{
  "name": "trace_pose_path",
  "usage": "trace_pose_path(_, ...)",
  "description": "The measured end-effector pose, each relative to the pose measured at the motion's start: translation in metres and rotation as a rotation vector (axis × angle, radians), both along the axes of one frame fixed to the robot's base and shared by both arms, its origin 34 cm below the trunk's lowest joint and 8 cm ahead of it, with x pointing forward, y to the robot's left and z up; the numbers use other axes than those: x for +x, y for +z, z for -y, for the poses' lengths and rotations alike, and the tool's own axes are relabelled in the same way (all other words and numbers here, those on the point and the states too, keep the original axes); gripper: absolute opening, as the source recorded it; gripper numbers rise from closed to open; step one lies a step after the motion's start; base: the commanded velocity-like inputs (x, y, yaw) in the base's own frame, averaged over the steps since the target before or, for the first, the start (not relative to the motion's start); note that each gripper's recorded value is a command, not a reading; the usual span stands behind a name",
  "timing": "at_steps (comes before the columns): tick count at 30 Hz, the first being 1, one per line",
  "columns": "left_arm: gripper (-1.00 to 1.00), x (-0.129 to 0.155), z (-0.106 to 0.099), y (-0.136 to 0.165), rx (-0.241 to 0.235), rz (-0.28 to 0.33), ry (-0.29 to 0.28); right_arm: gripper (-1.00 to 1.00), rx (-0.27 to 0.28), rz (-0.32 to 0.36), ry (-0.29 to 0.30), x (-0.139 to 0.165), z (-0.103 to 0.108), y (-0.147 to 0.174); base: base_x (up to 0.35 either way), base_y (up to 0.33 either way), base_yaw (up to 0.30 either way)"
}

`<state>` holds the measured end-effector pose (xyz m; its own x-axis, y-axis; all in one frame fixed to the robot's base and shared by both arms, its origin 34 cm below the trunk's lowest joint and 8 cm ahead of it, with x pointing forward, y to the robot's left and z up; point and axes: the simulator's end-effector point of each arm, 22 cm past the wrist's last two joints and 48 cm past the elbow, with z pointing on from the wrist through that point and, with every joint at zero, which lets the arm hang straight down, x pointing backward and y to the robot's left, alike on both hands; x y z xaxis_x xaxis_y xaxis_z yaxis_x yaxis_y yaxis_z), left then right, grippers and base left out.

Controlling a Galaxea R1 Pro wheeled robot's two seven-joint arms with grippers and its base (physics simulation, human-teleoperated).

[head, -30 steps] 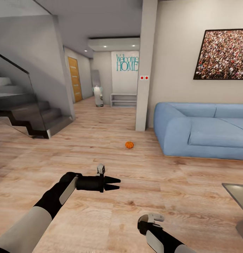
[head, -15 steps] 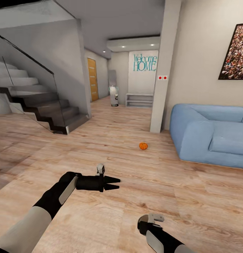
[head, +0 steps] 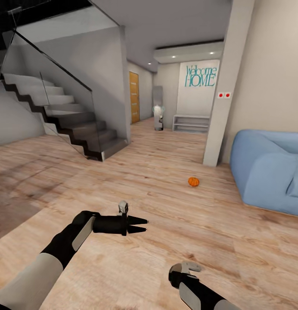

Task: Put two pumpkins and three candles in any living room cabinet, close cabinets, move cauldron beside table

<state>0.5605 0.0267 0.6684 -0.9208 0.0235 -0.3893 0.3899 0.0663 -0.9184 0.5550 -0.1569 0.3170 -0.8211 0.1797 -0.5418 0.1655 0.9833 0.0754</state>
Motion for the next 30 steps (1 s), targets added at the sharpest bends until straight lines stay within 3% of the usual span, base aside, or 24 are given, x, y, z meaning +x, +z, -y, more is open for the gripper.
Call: trace_pose_path(30,1.00,0.0000,-0.0003,-0.0003,0.001,0.000,0.000,-1.00,0.000,0.000,0.000,0.0000,0.0000,0.0000,0.000,0.000,0.293)
